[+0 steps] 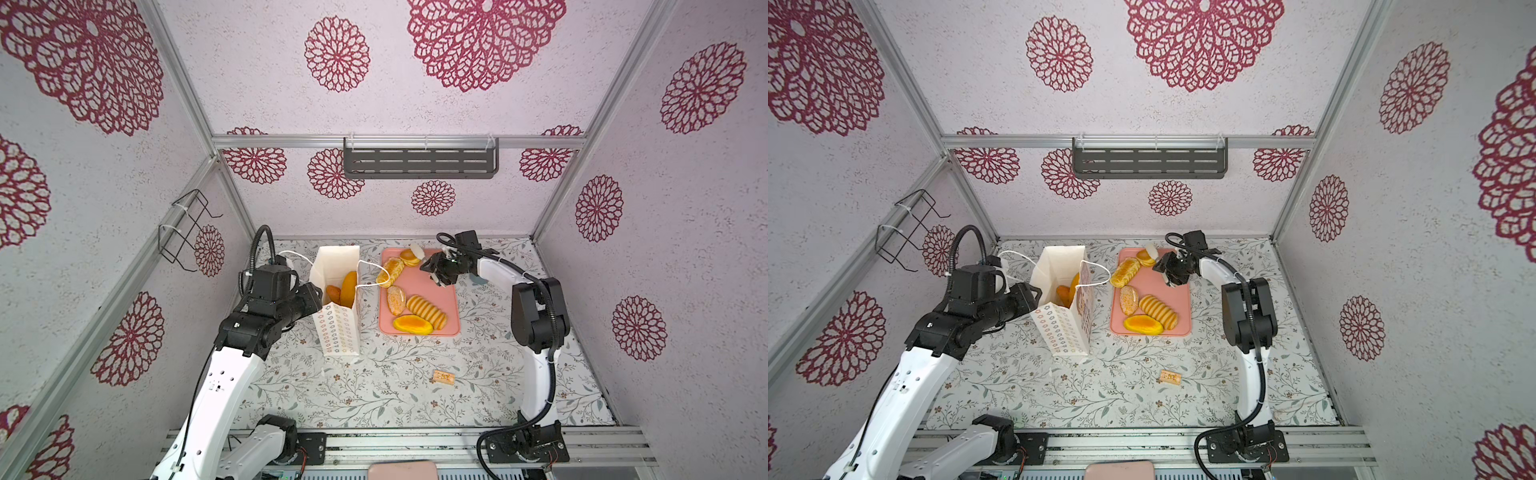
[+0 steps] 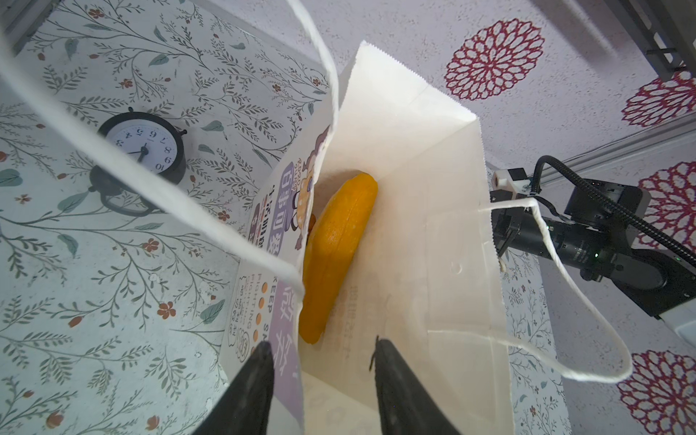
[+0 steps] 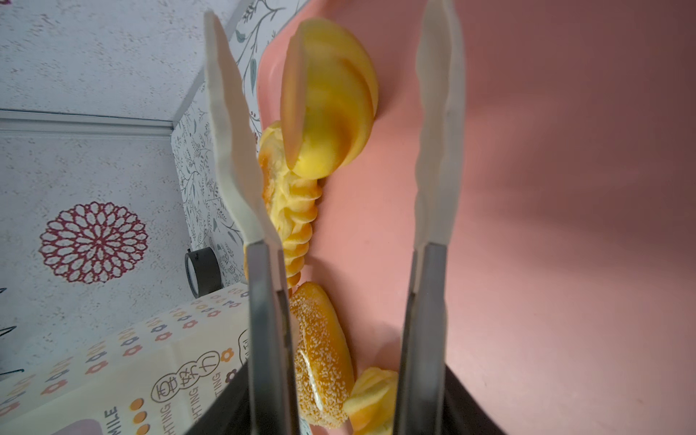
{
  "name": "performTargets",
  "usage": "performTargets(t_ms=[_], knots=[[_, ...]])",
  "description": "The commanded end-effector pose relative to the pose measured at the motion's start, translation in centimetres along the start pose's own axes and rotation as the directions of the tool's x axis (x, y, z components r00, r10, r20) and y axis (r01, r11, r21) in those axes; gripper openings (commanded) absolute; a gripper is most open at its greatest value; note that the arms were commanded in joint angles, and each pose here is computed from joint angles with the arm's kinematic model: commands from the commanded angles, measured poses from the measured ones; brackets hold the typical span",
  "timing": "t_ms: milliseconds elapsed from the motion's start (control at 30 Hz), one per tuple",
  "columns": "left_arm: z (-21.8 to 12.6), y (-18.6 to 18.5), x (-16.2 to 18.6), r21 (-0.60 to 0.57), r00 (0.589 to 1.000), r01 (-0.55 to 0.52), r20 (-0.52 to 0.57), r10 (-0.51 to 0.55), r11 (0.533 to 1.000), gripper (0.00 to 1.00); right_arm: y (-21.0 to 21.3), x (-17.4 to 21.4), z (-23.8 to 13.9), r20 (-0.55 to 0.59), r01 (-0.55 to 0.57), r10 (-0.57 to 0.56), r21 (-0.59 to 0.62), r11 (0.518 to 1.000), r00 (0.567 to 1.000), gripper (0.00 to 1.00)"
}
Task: Place the fake bread into the paper bag
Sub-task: 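Lower the tongs onto the yellow round bun and pinch it, then lift the yellow bun with the tongs and carry it over the bag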
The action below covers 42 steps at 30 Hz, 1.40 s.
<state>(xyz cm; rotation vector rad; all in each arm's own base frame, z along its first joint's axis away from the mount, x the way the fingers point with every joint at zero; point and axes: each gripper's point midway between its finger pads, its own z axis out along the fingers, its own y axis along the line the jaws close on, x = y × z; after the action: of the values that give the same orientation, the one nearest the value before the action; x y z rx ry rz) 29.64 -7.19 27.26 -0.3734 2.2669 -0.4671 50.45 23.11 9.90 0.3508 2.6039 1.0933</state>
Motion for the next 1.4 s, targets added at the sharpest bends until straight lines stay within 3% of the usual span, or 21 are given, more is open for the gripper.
performTargets(t_ms=[0,533,867,1167,1367], knots=[[0.0,0.0,-0.2,0.004,1.0,0.001,0.007,-0.001,1.0,0.47,2.7,-1.1,-0.7,0.025,0.031,-0.03,-0.075,0.997,0.999,0.56],[-0.3,0.2,0.0,0.002,1.0,0.009,0.012,-0.009,1.0,0.47,3.2,-0.8,0.3,0.008,0.035,-0.034,-0.081,0.996,0.999,0.48],[-0.5,0.2,0.1,0.006,1.0,0.008,0.015,-0.008,1.0,0.47,3.2,-0.5,-0.4,0.015,0.039,-0.038,-0.07,0.997,0.999,0.33],[-0.5,0.1,-0.2,0.007,1.0,0.006,0.023,-0.006,1.0,0.46,5.0,0.4,-4.2,0.071,0.085,-0.079,-0.082,0.993,0.994,0.25],[-0.5,0.1,-0.3,0.004,1.0,0.004,0.027,-0.004,1.0,0.38,5.8,1.5,-7.5,0.124,0.128,-0.119,-0.069,0.989,0.985,0.22]])
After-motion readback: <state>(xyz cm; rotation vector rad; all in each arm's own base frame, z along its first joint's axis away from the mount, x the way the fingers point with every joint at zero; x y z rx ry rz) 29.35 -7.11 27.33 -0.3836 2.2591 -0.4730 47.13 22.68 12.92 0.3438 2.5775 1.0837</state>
